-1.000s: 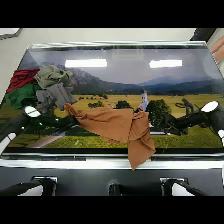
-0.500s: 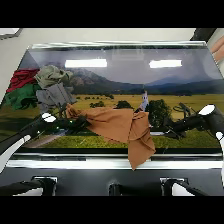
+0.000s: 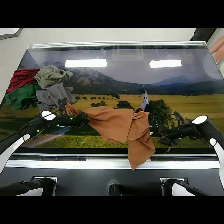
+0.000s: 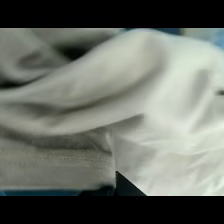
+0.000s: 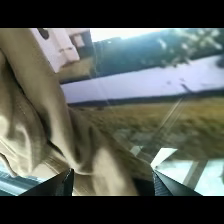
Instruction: Fold the shirts.
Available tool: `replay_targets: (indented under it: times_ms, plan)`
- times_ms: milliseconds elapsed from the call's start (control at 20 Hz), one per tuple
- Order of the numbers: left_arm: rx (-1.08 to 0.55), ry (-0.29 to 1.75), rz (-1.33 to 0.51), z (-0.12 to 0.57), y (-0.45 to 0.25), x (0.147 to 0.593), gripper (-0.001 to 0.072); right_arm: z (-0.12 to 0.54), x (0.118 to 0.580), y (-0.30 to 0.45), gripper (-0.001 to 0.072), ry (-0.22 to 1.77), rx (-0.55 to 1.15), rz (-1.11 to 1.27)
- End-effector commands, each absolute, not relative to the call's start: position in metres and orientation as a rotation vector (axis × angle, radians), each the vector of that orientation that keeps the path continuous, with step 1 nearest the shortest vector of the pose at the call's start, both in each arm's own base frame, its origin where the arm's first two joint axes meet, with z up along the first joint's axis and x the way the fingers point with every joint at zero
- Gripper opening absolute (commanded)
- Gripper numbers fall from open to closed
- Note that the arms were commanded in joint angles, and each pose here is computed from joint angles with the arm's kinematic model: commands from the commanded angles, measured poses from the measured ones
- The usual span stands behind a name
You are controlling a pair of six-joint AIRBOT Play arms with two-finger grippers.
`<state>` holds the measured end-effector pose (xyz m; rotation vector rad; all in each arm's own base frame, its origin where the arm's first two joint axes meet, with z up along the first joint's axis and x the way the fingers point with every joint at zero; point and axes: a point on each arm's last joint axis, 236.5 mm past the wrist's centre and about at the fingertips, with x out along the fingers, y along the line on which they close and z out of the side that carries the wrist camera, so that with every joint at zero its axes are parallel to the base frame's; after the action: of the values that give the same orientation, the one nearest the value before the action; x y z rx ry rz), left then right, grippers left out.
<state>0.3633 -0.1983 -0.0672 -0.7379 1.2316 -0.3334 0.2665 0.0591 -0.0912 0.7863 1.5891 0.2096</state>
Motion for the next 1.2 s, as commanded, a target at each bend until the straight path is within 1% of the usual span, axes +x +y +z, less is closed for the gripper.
replay_targets:
  times_ms: [0,50,100,150,200,250,300,350,400,450,550,600,650,700,750,800,900,1000,1150]
  plan:
    - [-0.718,1.196,-0.377,-0.051,-0.201,0.366,0.0029,-0.100,0.266,0.088,0.0607,1.594,0.749,0.273]
    - [-0.717,1.185,-0.382,-0.046,-0.201,0.367,0.0030,-0.104,0.267,0.101,0.0607,1.595,0.701,0.297]
    - [-0.716,1.166,-0.388,-0.038,-0.201,0.368,0.0030,-0.107,0.267,0.113,0.0538,1.594,0.648,0.320]
    - [-0.707,1.139,-0.401,-0.029,-0.200,0.370,0.0030,-0.107,0.265,0.121,0.0313,1.598,0.605,0.345]
    - [-0.679,1.090,-0.429,-0.012,-0.198,0.375,0.0030,-0.103,0.267,0.126,0.0053,1.599,0.577,0.366]
    - [-0.636,1.021,-0.474,0.013,-0.198,0.381,0.0030,-0.092,0.274,0.124,0.0036,1.589,0.563,0.374]
    - [-0.595,0.939,-0.518,0.045,-0.197,0.388,0.0029,-0.077,0.288,0.116,0.0036,1.542,0.525,0.378]
    - [-0.549,0.831,-0.560,0.087,-0.195,0.396,0.0029,-0.051,0.312,0.103,0.0036,1.453,0.484,0.367]
    - [-0.505,0.691,-0.590,0.144,-0.189,0.403,0.0029,-0.016,0.339,0.089,0.0036,1.332,0.447,0.351]
    - [-0.480,0.541,-0.603,0.208,-0.179,0.407,0.0029,0.035,0.368,0.068,0.0036,1.173,0.407,0.315]
    - [-0.452,0.247,-0.577,0.342,-0.142,0.392,0.0029,0.159,0.403,0.013,0.0036,0.822,0.335,0.167]
    - [-0.433,0.126,-0.515,0.397,-0.114,0.377,0.0029,0.223,0.403,-0.018,0.0036,0.652,0.285,0.071]
    - [-0.424,0.026,-0.410,0.442,-0.079,0.357,0.0029,0.287,0.390,-0.045,0.0036,0.488,0.228,-0.026]
    - [-0.449,-0.039,-0.305,0.470,-0.047,0.338,0.0029,0.335,0.370,-0.059,0.0036,0.372,0.201,-0.095]
    - [-0.489,-0.078,-0.216,0.486,-0.023,0.317,0.0029,0.372,0.348,-0.061,0.0036,0.282,0.203,-0.129]
    - [-0.508,-0.094,-0.165,0.492,-0.011,0.299,0.0029,0.395,0.331,-0.055,0.0036,0.215,0.205,-0.123]
    - [-0.469,-0.036,-0.082,0.476,0.000,0.277,0.0029,0.419,0.302,-0.045,0.0036,0.144,0.192,-0.114]
    - [-0.427,0.096,0.004,0.442,0.010,0.264,0.0029,0.416,0.282,-0.044,0.0037,0.166,0.175,-0.137]
    - [-0.395,0.264,0.083,0.397,0.023,0.257,0.0029,0.377,0.269,-0.039,0.0037,0.337,0.207,-0.139]
